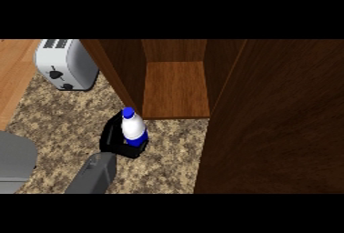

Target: Pick up the bottled water, place it into the cabinet and close the cabinet

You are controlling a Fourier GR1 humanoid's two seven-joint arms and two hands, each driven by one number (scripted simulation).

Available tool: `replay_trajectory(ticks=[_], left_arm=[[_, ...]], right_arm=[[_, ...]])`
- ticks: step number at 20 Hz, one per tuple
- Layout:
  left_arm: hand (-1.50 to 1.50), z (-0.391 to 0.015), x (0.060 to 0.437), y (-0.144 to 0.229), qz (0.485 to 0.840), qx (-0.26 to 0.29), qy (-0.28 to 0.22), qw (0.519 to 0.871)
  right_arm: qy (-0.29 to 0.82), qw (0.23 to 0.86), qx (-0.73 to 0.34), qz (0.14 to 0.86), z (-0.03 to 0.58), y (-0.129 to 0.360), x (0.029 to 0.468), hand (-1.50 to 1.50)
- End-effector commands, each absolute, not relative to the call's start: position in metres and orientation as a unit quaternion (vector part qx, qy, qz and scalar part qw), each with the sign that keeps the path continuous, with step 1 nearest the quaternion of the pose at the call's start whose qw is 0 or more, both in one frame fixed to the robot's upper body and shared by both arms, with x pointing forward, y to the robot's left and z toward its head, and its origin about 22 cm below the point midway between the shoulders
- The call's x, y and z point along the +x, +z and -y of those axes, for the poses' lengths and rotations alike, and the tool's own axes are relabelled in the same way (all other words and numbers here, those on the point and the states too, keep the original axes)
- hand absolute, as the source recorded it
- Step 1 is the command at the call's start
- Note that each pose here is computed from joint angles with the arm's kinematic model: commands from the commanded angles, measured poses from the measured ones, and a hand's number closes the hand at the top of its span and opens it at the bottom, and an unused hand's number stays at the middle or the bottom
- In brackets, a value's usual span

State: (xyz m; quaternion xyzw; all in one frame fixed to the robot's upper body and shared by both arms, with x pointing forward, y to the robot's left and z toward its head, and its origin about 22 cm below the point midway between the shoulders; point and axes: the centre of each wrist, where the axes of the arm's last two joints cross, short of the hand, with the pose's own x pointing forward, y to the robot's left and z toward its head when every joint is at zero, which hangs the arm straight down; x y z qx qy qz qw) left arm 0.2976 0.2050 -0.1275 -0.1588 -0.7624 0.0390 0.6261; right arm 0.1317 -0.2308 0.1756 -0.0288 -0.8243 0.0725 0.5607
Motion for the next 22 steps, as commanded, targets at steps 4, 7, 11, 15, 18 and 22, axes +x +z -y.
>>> replay_trajectory(ticks=[4, 7, 11, 15, 18, 22], left_arm=[[1.50, -0.171, 0.327, -0.096, 0.765, -0.184, 0.040, 0.616], [1.50, -0.158, 0.338, -0.078, 0.759, -0.200, 0.048, 0.618], [1.50, -0.147, 0.346, -0.063, 0.764, -0.198, 0.058, 0.611], [1.50, -0.137, 0.346, -0.056, 0.769, -0.184, 0.050, 0.610], [1.50, -0.128, 0.357, -0.041, 0.768, -0.184, 0.033, 0.612], [1.50, -0.121, 0.352, -0.038, 0.777, -0.169, 0.040, 0.605]], right_arm=[[0.054, 0.552, 0.015, 0.832, 0.249, 0.186, 0.112, -1.50], [0.044, 0.548, 0.005, 0.835, 0.254, 0.179, 0.122, -1.50], [0.040, 0.558, 0.009, 0.829, 0.264, 0.177, 0.127, -1.50], [0.039, 0.555, 0.006, 0.831, 0.273, 0.169, 0.130, -1.50], [0.036, 0.554, 0.005, 0.832, 0.275, 0.168, 0.135, -1.50], [0.038, 0.553, 0.015, 0.832, 0.280, 0.163, 0.140, -1.50]])
